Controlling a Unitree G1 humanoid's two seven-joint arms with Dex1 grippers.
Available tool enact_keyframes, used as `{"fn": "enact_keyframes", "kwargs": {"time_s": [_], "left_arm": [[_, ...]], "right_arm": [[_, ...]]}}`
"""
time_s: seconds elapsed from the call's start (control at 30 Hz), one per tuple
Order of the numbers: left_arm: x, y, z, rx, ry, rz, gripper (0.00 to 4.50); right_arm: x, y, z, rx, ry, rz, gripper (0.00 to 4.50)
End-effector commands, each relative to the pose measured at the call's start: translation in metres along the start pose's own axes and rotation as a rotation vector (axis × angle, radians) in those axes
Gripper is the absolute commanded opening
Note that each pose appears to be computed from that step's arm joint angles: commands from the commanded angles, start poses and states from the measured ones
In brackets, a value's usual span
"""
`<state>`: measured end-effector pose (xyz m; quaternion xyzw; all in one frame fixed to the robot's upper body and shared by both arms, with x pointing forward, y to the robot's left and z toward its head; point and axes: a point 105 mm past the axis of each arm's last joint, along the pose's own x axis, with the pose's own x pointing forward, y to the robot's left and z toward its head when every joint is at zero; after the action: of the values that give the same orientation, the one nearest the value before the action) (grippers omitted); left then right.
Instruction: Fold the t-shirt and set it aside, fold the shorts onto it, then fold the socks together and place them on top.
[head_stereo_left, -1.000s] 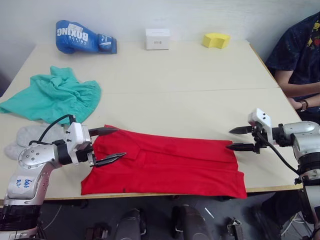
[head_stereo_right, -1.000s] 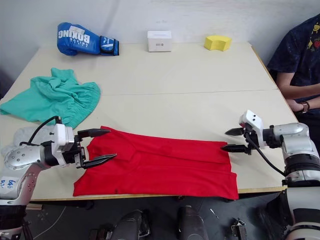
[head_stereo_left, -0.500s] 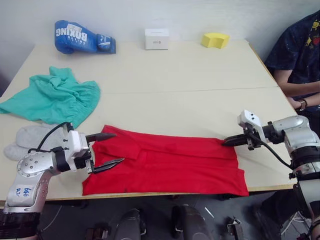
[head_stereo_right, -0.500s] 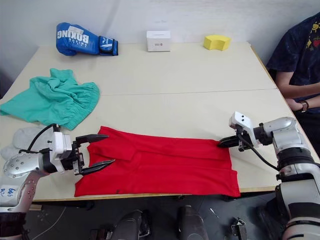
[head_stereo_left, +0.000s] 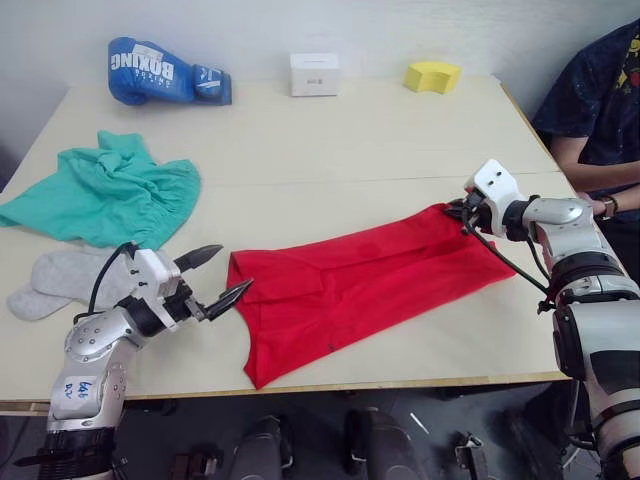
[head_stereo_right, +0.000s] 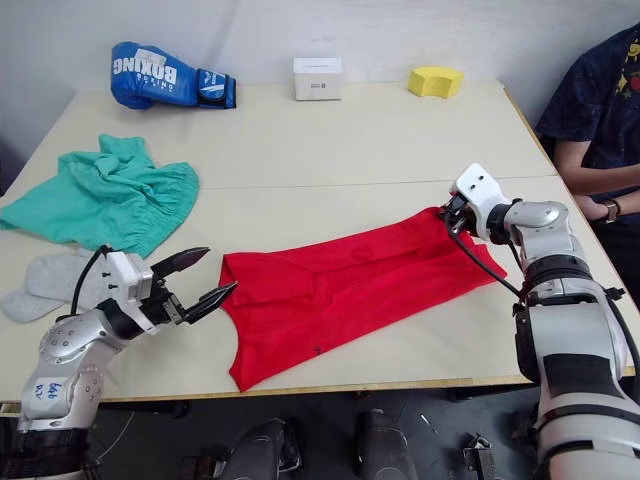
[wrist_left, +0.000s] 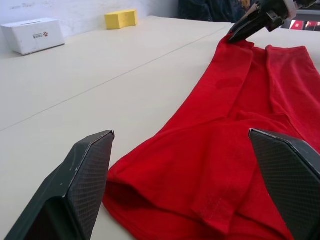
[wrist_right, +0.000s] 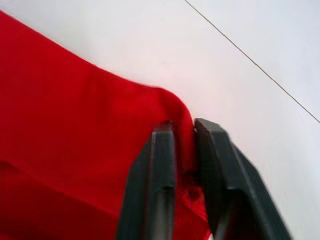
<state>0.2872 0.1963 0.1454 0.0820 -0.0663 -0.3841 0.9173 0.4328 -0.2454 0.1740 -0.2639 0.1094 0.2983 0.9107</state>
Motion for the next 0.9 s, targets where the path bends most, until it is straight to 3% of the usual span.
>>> {"fn": "enact_keyframes", "kwargs": {"time_s": [0.03,0.17,0.27,0.4,0.63,0.77,0.9], "left_arm": [[0.000,0.001,0.005,0.034,0.004,-0.010,4.50],[0.003,0.009,0.006,0.049,0.020,-0.031,4.50],[0.014,0.016,0.007,0.069,0.045,-0.078,4.50],[0.043,0.027,0.007,0.050,0.078,-0.139,4.50],[0.085,0.023,-0.008,0.083,0.238,-0.303,4.50],[0.098,0.026,-0.018,0.091,0.319,-0.333,4.50],[0.108,0.034,-0.023,0.079,0.367,-0.330,4.50]], "right_arm": [[-0.024,-0.021,0.005,-0.016,-0.036,-0.060,2.07],[-0.052,-0.043,0.001,0.001,-0.007,-0.135,3.41],[-0.075,-0.051,-0.012,0.184,0.048,-0.132,4.46],[-0.105,-0.021,-0.040,0.460,0.262,-0.023,4.46],[-0.134,0.051,-0.031,0.800,0.282,0.093,4.46],[-0.133,0.090,-0.040,0.829,0.329,0.133,4.46],[-0.121,0.106,-0.056,0.826,0.338,0.094,4.46]]}}
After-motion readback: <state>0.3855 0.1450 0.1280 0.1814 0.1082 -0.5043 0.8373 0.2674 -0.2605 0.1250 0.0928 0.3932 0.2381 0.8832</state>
